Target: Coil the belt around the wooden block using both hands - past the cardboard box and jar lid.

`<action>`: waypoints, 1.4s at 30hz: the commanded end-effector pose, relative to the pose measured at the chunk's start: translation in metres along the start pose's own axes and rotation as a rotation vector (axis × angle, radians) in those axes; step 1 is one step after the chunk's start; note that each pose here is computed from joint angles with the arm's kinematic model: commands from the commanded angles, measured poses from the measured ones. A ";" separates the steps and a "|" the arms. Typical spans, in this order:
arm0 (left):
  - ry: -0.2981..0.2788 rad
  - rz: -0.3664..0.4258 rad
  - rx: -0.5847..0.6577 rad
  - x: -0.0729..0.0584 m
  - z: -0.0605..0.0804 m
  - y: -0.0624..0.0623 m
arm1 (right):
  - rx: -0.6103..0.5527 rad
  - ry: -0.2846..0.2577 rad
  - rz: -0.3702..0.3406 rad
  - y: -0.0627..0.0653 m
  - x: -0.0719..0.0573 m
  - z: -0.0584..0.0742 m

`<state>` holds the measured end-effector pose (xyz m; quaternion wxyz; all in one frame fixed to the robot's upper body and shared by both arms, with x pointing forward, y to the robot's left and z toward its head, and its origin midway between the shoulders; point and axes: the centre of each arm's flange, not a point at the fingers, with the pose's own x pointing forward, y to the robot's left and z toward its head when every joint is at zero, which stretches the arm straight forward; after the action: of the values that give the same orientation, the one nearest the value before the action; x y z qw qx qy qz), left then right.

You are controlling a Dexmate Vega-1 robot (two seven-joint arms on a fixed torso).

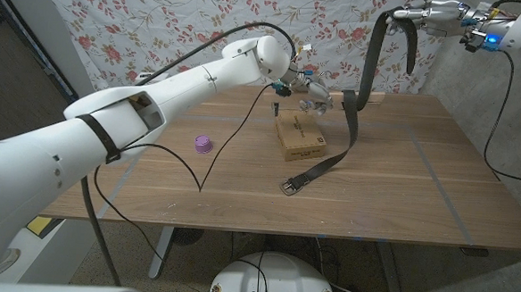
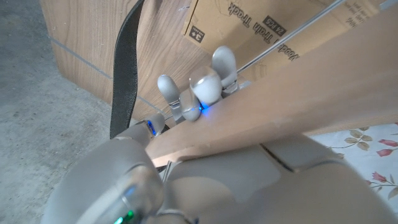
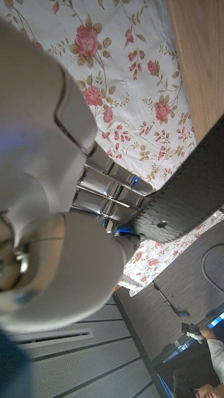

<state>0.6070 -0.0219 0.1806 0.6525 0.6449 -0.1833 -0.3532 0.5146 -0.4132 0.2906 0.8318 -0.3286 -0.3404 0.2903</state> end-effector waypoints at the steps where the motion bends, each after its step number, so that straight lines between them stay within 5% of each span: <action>1: -0.131 0.058 -0.038 -0.007 0.007 -0.002 | 0.055 0.167 -0.007 -0.036 0.043 -0.015; 10: -0.226 0.098 -0.116 -0.022 0.001 0.001 | 0.156 0.325 -0.058 -0.055 0.023 -0.066; 19: -0.364 0.158 -0.207 -0.044 -0.001 0.006 | 0.292 0.369 -0.197 -0.050 -0.018 -0.135; 29: -0.477 0.191 -0.283 -0.053 0.000 0.011 | 0.468 0.449 -0.348 0.009 -0.023 -0.230; 34: -0.522 0.228 -0.329 -0.055 0.000 0.013 | 0.548 0.499 -0.413 0.051 -0.019 -0.272; 42: -0.533 0.300 -0.373 -0.060 -0.006 0.016 | 0.643 0.481 -0.395 0.104 -0.020 -0.306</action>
<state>0.5776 0.0147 0.1986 0.7131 0.4223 -0.3357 -0.4478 0.6781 -0.4945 0.1470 0.9749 -0.1135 -0.1362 0.1345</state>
